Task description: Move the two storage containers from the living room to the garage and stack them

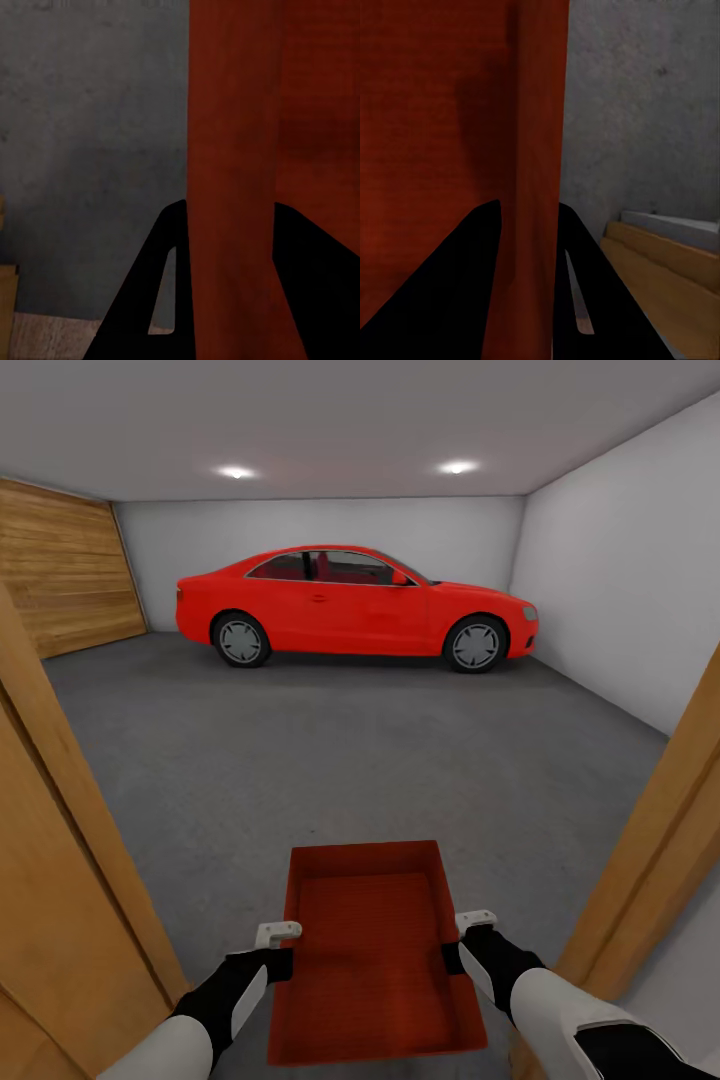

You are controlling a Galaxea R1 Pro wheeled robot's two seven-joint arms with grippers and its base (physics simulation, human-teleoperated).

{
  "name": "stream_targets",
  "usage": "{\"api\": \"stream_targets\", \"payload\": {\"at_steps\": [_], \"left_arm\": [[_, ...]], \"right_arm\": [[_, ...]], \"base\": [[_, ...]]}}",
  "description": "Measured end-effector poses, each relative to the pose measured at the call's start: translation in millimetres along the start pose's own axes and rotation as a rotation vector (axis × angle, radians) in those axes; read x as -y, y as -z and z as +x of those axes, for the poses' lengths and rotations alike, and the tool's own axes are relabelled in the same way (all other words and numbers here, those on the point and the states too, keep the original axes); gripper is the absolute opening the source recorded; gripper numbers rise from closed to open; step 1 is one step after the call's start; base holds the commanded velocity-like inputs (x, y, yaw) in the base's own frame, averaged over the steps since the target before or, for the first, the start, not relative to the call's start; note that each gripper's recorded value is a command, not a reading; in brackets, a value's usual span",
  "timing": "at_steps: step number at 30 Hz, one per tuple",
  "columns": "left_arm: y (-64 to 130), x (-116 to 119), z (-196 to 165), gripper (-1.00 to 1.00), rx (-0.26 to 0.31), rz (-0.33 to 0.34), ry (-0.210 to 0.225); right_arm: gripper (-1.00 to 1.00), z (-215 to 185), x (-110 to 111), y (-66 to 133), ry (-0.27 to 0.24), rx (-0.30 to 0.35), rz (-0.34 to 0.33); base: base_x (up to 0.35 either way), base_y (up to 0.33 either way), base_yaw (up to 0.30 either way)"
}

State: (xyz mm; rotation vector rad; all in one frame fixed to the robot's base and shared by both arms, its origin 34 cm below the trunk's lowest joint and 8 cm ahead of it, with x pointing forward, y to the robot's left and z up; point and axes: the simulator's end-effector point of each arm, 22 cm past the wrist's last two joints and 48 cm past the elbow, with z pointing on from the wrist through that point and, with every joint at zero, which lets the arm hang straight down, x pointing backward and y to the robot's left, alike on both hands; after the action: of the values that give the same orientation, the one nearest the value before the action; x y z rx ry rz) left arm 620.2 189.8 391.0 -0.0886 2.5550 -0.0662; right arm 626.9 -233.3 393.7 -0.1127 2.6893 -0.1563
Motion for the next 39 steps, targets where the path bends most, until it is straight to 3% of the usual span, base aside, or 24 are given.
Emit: {"api": "stream_targets", "payload": {"at_steps": [27,39], "left_arm": [[0.1,0.1,0.2,-1.0,0.0,0.0,-0.001],[-0.3,0.1,0.2,-1.0,-0.001,0.0,-0.001]], "right_arm": [[-1.0,0.0,0.0,0.1,0.001,0.0,0.0],[-1.0,0.1,0.0,-0.3,0.0,0.0,0.0]], "base": [[0.211,0.0,0.0],[0.049,0.0,0.0]]}}
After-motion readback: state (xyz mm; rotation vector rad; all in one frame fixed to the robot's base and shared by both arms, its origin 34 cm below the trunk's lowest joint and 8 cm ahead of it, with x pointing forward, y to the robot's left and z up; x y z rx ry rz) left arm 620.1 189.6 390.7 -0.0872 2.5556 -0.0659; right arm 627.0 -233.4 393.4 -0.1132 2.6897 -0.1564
